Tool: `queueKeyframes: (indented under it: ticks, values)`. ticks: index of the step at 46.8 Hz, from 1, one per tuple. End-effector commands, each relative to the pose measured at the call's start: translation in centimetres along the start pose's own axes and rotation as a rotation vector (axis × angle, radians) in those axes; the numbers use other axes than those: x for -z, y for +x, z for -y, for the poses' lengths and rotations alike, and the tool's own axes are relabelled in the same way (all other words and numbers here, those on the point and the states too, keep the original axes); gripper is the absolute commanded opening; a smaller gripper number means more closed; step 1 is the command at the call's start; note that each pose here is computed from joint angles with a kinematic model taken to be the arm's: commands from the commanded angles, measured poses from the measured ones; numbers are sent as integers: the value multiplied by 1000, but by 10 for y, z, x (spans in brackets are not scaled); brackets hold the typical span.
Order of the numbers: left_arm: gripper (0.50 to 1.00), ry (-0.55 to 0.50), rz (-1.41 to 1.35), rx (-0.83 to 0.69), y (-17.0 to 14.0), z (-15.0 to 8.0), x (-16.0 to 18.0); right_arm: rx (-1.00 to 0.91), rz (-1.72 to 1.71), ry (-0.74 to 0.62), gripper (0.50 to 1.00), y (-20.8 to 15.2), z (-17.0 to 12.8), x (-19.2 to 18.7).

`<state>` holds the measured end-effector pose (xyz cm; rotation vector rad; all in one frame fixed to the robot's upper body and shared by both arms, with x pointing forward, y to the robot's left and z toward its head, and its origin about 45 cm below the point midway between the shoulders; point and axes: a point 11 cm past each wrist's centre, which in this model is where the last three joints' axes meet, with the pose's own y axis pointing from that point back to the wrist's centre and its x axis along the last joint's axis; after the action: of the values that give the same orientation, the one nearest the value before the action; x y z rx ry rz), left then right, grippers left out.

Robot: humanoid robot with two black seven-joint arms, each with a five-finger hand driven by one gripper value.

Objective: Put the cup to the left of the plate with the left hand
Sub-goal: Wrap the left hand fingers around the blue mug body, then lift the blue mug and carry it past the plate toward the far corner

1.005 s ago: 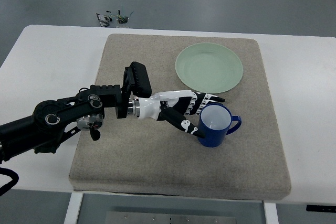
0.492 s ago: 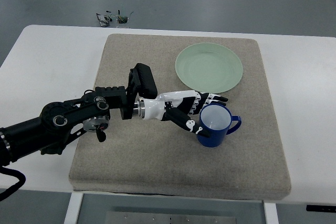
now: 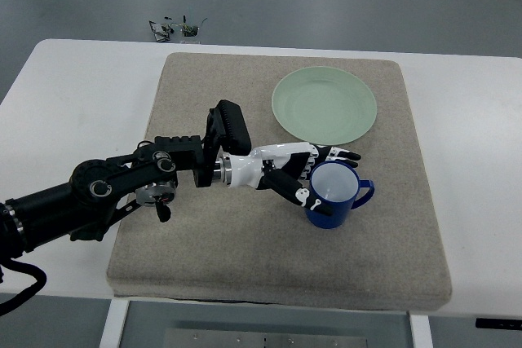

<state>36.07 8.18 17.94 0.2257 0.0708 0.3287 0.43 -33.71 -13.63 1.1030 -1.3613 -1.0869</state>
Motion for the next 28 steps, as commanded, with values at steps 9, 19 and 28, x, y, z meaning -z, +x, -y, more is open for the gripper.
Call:
queueKeyframes:
  ticks: [9,19,28]
  values:
    - [874,1,14,20,-6,8,0,2,-1,0,934,0,0,0]
    - [765,17,26,-10,-2,11,4,0,-1,0,934,0,0,0]
    - [662,23,56,-32,2,11,4,0,1,0,934,0,0,0]
